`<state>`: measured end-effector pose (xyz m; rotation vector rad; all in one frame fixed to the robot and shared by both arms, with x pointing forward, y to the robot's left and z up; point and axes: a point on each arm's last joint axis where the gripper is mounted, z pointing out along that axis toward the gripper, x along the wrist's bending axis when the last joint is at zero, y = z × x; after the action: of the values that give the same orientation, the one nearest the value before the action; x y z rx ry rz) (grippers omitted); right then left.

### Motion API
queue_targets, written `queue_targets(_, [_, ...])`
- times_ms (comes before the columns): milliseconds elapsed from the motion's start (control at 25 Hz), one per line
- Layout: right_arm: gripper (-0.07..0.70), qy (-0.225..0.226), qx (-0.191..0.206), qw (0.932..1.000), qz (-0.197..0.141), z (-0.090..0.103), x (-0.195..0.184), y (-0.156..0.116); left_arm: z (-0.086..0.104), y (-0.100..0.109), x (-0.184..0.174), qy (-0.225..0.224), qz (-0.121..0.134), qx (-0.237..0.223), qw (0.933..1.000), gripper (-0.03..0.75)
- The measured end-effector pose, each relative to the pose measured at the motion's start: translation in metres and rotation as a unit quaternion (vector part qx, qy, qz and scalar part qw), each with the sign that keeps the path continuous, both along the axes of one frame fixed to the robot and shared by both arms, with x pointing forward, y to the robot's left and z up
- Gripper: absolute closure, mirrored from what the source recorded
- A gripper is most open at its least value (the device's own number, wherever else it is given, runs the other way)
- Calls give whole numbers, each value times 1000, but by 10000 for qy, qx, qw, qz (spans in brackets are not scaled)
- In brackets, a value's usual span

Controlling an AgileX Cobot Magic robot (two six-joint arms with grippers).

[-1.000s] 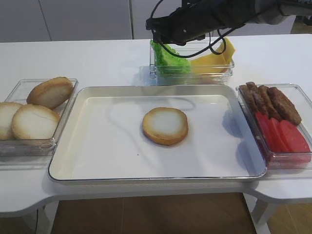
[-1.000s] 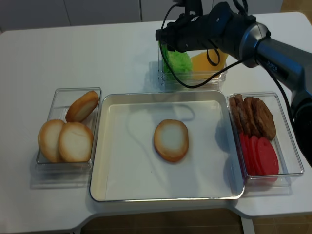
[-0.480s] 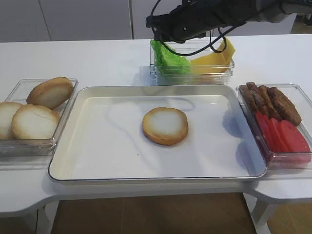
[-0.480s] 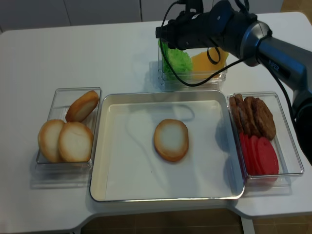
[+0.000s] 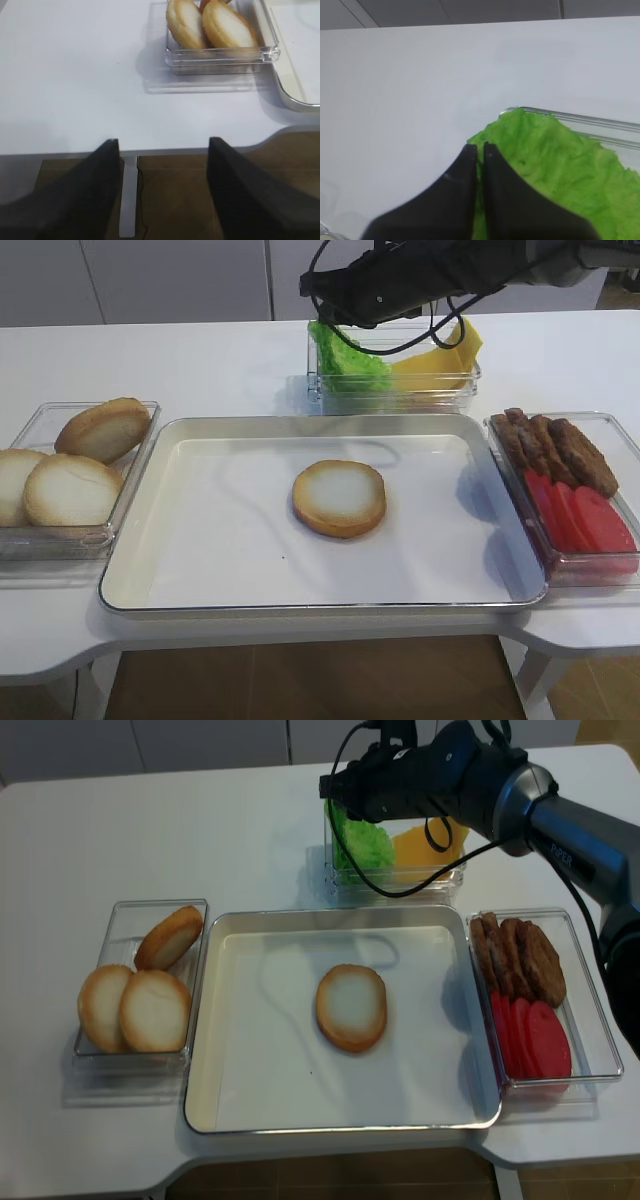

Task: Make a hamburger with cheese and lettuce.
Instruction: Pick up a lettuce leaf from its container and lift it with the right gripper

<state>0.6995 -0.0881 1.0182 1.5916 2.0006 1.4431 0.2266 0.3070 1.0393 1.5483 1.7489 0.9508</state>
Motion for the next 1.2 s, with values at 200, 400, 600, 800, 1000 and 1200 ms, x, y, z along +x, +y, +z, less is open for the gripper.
queue_targets(200, [603,-6,7,10000,-1,1,0,0,0,0,0,0,0,0,10000,300])
queue_targets(400, [604,-148,51,9999,-12,15,-3,-2,0,0,0,0,0,0,10000,300])
queue_targets(600, [604,-159,55,9999,-12,16,-3,-2,0,0,0,0,0,0,10000,300])
queue_targets(800, [604,-269,88,9996,-10,27,-6,-3,0,0,0,0,0,0,10000,300])
queue_targets(1000, [604,-541,16,9985,71,52,-15,-6,0,0,0,0,0,0,10000,300])
queue_targets(1200, [604,-668,-32,9975,231,73,-26,-9,0,0,0,0,0,0,10000,300])
